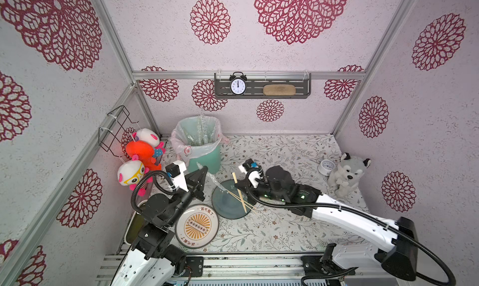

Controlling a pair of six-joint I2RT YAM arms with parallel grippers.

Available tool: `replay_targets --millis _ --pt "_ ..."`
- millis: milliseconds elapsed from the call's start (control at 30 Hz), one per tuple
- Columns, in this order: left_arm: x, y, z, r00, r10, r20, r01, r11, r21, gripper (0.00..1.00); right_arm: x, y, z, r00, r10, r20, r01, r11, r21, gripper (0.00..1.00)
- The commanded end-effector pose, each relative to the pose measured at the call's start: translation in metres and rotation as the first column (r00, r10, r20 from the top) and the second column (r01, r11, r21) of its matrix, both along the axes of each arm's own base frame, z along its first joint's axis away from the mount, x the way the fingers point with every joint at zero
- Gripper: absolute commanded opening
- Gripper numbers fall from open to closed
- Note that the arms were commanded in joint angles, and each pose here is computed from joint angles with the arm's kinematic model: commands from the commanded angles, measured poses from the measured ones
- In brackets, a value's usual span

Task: Remove the packaging of disposable chopsticks
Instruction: Place the disposable chopsticks on the plate.

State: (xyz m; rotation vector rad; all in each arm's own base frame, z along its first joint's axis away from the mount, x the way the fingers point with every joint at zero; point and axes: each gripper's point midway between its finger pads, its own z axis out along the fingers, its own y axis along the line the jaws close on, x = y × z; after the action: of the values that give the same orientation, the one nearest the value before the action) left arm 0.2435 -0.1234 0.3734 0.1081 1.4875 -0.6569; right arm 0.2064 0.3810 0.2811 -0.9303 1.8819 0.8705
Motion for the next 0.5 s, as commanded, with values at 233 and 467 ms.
replay_targets --millis 233,467 --pt "0.044 0.064 0.022 0.929 0.334 -0.158 -0.312 0.939 0.144 0.0 -0.03 0.074 -0.078 0.991 0.094 -0.096 -0.124 0.915 -0.384 0.0" --pt "0.05 0.08 0.047 0.908 0.395 -0.139 -0.376 0.915 0.145 0.0 -0.057 0.122 -0.124 0.962 0.199 -0.185 -0.268 0.813 -0.517 0.0"
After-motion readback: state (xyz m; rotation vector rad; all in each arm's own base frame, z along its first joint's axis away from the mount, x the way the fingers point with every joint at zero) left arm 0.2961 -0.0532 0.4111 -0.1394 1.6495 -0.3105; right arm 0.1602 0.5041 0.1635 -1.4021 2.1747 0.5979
